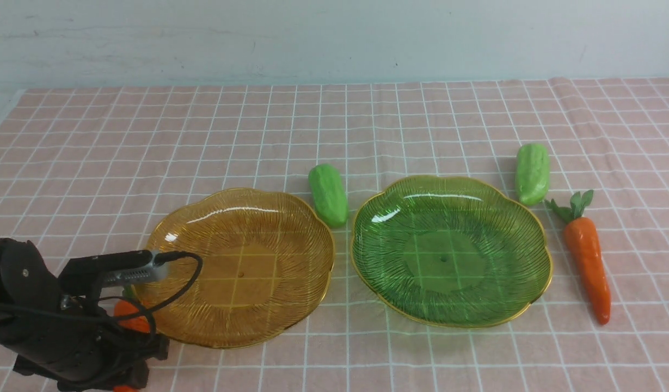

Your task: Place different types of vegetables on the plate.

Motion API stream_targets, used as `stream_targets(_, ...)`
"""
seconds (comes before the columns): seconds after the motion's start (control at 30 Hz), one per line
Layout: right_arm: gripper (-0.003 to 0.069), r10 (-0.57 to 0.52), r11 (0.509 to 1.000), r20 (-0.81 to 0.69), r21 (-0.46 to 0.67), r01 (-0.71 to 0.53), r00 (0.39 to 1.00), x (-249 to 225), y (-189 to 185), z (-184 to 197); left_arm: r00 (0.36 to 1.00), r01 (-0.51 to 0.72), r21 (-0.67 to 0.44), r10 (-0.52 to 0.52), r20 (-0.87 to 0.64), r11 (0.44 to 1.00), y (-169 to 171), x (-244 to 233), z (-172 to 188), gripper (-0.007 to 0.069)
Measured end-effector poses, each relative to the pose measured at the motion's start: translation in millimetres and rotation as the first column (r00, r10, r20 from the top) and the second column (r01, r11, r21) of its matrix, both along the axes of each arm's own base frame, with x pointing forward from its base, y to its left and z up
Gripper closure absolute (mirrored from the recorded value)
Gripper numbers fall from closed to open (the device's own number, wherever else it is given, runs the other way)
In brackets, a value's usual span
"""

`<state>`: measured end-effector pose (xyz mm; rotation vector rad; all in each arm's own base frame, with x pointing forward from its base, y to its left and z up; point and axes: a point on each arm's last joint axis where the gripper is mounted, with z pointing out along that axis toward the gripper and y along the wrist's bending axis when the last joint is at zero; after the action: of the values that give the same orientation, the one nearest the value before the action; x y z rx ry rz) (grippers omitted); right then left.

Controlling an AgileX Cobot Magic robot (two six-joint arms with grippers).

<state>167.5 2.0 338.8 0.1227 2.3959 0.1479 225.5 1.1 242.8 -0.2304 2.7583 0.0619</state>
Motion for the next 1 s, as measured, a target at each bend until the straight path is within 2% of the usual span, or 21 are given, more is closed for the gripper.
stream_targets(0.13, 0.0673, -0.05, 0.999, -0.11, -0.023, 0.048, 0.993, 40.1, -6.3, -12.2, 0.976, 0.145, -0.011, -0.141, 0.164, 0.989, -23.2, 4.5, 36.8, 0.0467)
stream_targets(0.27, 0.0624, -0.058, 0.998, -0.22, -0.024, 0.054, 0.974, 86.5, -8.7, -41.6, 0.939, 0.271, -0.055, -0.252, 0.233, 0.961, -60.6, 21.1, 37.8, 0.0467)
stream_targets(0.43, 0.0499, -0.064, 0.998, -0.266, -0.019, 0.061, 0.962, 123.0, -10.2, -73.0, 0.924, 0.337, -0.06, -0.318, 0.214, 0.94, -85.5, 39.4, 21.4, 0.0455)
stream_targets(0.57, 0.0379, -0.07, 0.997, -0.307, 0.001, 0.074, 0.949, 142.7, -9.8, -100.1, 0.93, 0.345, -0.063, -0.331, 0.161, 0.937, -95.1, 57.7, 1.5, 0.0412)
stream_targets(0.63, 0.0284, -0.074, 0.997, -0.329, 0.011, 0.083, 0.941, 153.8, -9.8, -119.0, 0.935, 0.34, -0.065, -0.33, 0.128, 0.938, -98.2, 67.0, -10.0, 0.0365)
stream_targets(0.77, 0.0144, -0.05, 0.998, -0.388, 0.026, 0.065, 0.92, 171.9, -8.5, -165.0, 0.941, 0.334, -0.06, -0.328, 0.086, 0.941, -102.1, 80.6, -27.7, 0.0187)
stream_targets(0.87, 0.0134, -0.029, 0.998, -0.402, 0.037, 0.048, 0.915, 176.8, -7.2, -180.7, 0.939, 0.339, -0.043, -0.335, 0.08, 0.94, -101.2, 81.7, -29.7, 0.012)
stream_targets(0.93, 0.0143, -0.025, 0.998, -0.403, 0.042, 0.046, 0.915, 178.3, -6.7, -185.1, 0.941, 0.331, -0.042, -0.327, 0.082, 0.943, -100.8, 81.9, -29.1, 0.011)
stream_targets(1.0, 0.0182, -0.021, 0.998, -0.398, 0.042, 0.041, 0.917, 180.5, -6.8, -188.8, 0.945, 0.321, -0.045, -0.317, 0.085, 0.946, -100.5, 81.8, -28.3, 0.0113)
